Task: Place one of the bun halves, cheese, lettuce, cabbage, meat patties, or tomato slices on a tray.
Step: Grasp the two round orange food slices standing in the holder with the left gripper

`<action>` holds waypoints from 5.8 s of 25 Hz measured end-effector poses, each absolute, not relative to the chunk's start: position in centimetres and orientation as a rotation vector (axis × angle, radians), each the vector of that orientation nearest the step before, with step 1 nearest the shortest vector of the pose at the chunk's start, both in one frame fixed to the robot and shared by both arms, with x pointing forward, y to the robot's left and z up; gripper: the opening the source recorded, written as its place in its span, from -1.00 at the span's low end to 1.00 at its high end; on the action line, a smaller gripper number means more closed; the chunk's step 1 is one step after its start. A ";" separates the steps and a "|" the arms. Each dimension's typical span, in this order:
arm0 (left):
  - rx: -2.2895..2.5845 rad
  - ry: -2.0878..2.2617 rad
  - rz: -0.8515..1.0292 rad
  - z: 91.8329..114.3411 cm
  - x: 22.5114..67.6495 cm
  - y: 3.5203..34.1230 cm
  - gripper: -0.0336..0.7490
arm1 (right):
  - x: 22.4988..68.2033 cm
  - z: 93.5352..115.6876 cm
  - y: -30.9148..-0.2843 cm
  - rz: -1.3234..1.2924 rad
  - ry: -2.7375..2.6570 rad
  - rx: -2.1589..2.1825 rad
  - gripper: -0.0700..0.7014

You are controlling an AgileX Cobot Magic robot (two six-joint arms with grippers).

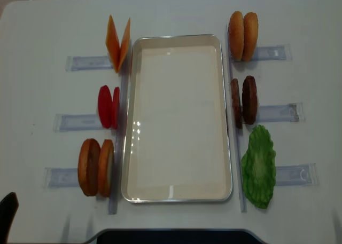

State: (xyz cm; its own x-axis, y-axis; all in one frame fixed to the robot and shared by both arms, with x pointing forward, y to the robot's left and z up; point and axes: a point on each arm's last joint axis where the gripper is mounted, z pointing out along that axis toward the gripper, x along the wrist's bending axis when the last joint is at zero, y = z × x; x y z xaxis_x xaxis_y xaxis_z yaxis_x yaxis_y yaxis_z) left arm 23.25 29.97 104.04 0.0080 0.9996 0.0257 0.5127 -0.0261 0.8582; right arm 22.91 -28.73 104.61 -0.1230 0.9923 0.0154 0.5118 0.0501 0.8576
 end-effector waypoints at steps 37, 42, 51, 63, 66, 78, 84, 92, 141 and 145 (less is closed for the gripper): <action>1.822 1.934 0.521 110.4 32.0 30.0 0.14 | 22.9 104.6 -28.7 0.982 1.706 1.521 0.58; 1.883 2.006 0.425 110.7 35.9 30.1 0.14 | 22.9 104.6 -28.7 0.982 1.706 1.521 0.58; 1.960 2.096 0.294 110.2 42.2 30.3 0.14 | 22.9 104.6 -28.7 0.982 1.706 1.521 0.58; 1.983 2.178 0.251 108.9 44.6 30.6 0.14 | 22.9 104.6 -28.7 0.982 1.706 1.521 0.58; 2.013 2.160 0.263 108.9 44.6 30.0 0.16 | 22.9 104.6 -28.7 0.982 1.706 1.521 0.58; 2.076 2.089 0.209 108.5 43.9 23.5 0.19 | 22.9 104.6 -28.7 0.982 1.706 1.521 0.58; 2.097 2.124 0.148 107.2 43.8 20.3 0.19 | 22.9 104.6 -28.7 0.982 1.706 1.521 0.58; 2.140 2.166 0.098 105.5 43.8 17.6 0.19 | 22.9 104.6 -28.7 0.982 1.706 1.521 0.58; 2.343 2.346 0.026 98.0 46.1 16.0 -0.06 | 22.9 104.6 -28.7 0.982 1.706 1.521 0.58; 2.344 2.345 0.026 98.0 46.1 16.0 -0.36 | 22.9 104.6 -28.7 0.982 1.706 1.521 0.58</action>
